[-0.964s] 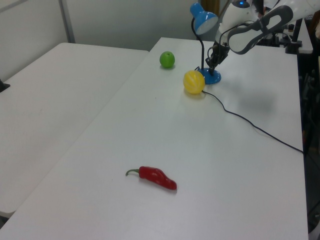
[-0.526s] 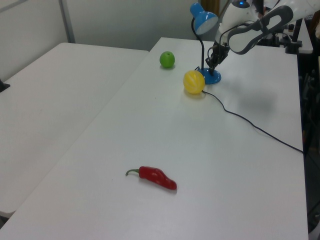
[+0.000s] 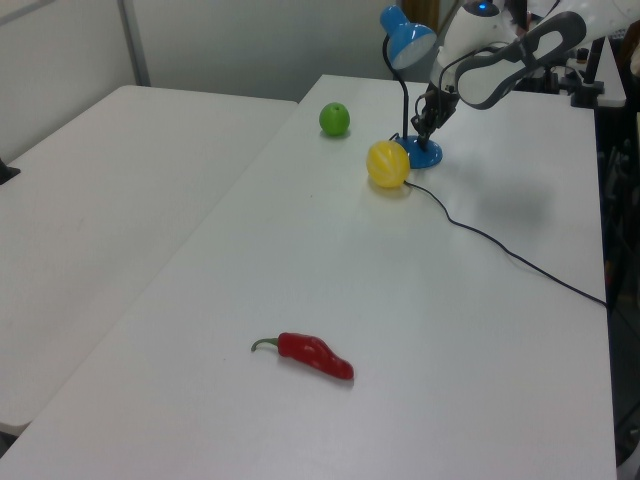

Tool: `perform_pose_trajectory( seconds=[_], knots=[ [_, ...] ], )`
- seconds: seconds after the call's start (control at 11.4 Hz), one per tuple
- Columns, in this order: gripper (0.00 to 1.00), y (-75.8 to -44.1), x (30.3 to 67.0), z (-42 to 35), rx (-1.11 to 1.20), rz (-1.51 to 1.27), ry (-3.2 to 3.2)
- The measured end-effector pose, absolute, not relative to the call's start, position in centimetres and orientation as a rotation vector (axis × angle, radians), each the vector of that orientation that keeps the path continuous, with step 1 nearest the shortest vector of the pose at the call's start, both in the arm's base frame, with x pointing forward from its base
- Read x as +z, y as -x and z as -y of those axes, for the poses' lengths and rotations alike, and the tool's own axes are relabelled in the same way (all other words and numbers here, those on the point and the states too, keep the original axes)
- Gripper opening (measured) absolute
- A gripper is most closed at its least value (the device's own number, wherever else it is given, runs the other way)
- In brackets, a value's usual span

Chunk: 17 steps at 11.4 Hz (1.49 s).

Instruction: Turn on desk lamp

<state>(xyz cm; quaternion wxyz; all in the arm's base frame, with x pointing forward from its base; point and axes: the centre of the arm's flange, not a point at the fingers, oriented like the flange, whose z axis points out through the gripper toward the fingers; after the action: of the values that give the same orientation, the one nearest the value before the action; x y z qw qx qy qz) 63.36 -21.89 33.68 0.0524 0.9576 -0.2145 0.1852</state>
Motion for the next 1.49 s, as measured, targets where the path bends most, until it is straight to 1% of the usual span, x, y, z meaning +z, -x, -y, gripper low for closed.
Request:
perform_pose_trajectory(
  seconds=[0.88,1.05,1.23,1.32,1.49],
  knots=[
    [0.01,-63.4,33.7,22.6,0.582,0.651,-2.9],
    [0.01,-63.5,35.2,22.4,0.575,0.647,-2.898],
    [0.01,-63.5,37.7,20.5,0.528,0.62,-2.918],
    [0.01,-63.6,39.2,18.1,0.477,0.578,-2.94],
    [0.01,-63.3,41.2,14.2,0.379,0.505,-2.968]
  ],
)
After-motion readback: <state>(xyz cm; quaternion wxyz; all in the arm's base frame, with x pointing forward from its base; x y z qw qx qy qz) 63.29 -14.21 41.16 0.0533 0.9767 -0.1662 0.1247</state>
